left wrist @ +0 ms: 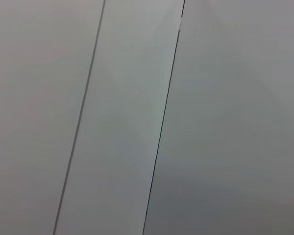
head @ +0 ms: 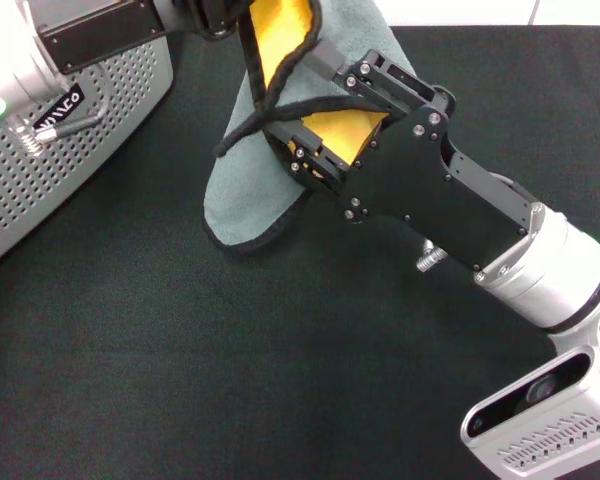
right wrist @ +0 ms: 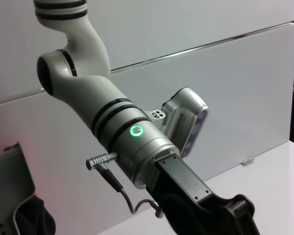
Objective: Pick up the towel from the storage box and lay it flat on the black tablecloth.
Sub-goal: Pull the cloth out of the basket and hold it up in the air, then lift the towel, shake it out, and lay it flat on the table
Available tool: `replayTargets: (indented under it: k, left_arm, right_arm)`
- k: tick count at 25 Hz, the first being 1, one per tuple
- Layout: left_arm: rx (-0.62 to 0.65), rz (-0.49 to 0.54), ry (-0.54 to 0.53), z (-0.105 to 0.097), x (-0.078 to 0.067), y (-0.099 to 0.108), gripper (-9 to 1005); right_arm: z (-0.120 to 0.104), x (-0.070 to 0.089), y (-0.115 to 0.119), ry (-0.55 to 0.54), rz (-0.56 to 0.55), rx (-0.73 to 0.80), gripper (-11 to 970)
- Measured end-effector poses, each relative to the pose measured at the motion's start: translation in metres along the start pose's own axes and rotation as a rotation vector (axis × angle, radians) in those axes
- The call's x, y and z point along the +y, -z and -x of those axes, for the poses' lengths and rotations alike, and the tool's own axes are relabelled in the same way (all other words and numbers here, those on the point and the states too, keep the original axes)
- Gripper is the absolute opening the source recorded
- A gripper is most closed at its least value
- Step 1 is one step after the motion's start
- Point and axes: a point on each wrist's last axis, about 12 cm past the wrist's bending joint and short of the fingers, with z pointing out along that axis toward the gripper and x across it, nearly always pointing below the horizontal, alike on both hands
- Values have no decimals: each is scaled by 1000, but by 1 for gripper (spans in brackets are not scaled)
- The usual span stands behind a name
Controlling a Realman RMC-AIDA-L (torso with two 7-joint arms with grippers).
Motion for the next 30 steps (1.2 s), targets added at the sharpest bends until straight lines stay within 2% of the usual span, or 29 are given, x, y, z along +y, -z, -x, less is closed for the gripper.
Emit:
replayTargets:
  k: [2,6,12,21,26,30]
  left_arm:
    - [0,0,3,-1,0,0,29]
    - [2,3,8,-3,2,0,30]
    - [5,6,8,-6,3,0,30]
    - [7,7,2,-9,2,3,30]
    - [11,20,9,-17,4,7,31]
    - [5,26,6,-26,5,13,31]
  right_arm:
    - [0,0,0,-4,0,1,610]
    - [1,0,3,-8,-5,7,417]
    - [0,-1,4,-19,-23,28,278]
    - [0,-2,4,-27,-36,30,106]
    - [2,-2,8,-48,-59,53,25]
    - [6,-4,15,-139,-96,51,9]
